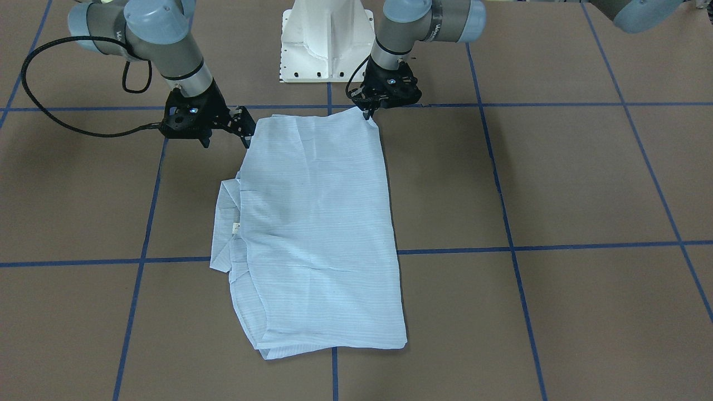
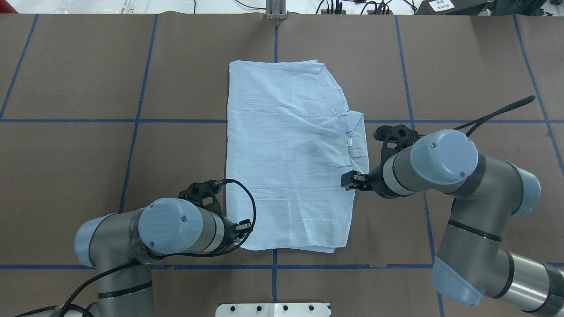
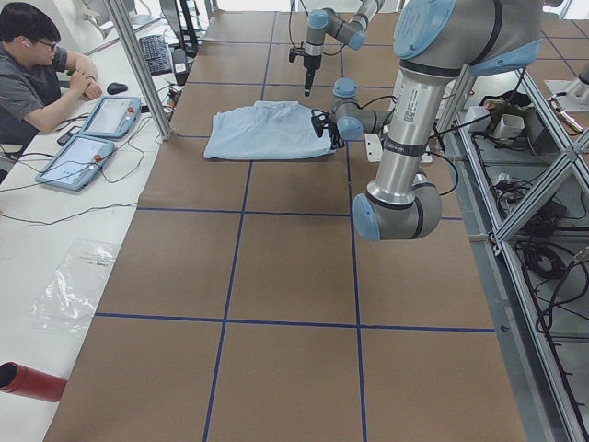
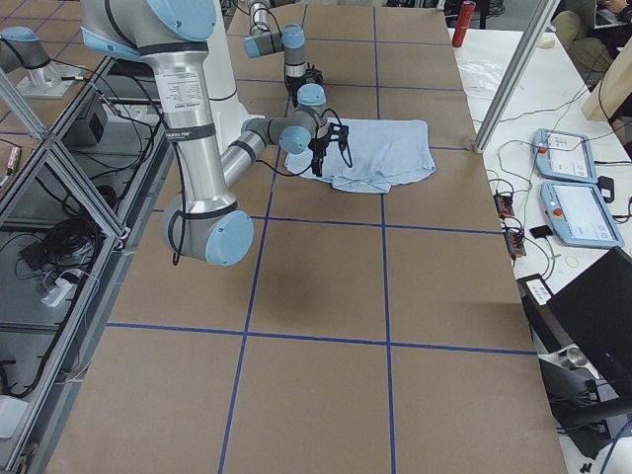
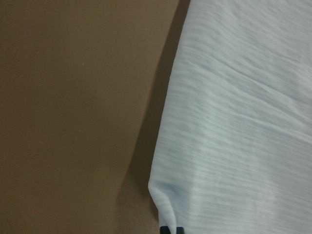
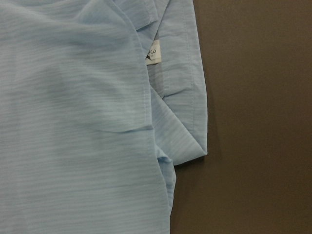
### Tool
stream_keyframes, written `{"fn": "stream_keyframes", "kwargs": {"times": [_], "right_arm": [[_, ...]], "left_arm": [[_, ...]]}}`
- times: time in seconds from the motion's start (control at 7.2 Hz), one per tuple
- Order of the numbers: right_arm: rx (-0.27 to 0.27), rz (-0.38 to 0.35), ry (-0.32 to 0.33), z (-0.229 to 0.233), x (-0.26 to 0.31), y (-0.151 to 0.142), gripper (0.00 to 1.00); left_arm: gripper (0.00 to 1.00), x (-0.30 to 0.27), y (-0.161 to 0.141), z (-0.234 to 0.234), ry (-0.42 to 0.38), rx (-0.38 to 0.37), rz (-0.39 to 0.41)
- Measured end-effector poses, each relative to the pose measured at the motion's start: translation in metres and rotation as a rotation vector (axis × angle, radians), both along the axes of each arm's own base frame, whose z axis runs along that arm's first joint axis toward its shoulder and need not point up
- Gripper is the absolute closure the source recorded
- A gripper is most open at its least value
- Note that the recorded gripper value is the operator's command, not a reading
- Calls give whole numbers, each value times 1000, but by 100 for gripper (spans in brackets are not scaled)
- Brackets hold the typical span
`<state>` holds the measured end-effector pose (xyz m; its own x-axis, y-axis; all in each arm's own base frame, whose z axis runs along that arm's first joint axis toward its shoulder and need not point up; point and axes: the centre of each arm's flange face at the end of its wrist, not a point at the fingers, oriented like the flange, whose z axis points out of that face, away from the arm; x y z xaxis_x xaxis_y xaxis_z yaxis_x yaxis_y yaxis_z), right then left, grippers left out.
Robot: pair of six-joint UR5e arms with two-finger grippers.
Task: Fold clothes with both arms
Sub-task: 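Move the right gripper to the folded shirt corner nearest the robot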
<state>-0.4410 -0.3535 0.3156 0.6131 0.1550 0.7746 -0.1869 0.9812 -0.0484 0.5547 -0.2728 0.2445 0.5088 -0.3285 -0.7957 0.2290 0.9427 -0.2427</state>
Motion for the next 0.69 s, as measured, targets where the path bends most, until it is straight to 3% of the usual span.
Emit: {"fn": "stream_keyframes", "kwargs": {"times": [0.42,0.69], "right_arm": [[-166,157,-36,-20,-47,55,0],[-251,236,18,-28,-81,95,0]], "left_arm": [[100,0,0,-4,3,0,1],[100,0,0,-3,2,0,0]]}}
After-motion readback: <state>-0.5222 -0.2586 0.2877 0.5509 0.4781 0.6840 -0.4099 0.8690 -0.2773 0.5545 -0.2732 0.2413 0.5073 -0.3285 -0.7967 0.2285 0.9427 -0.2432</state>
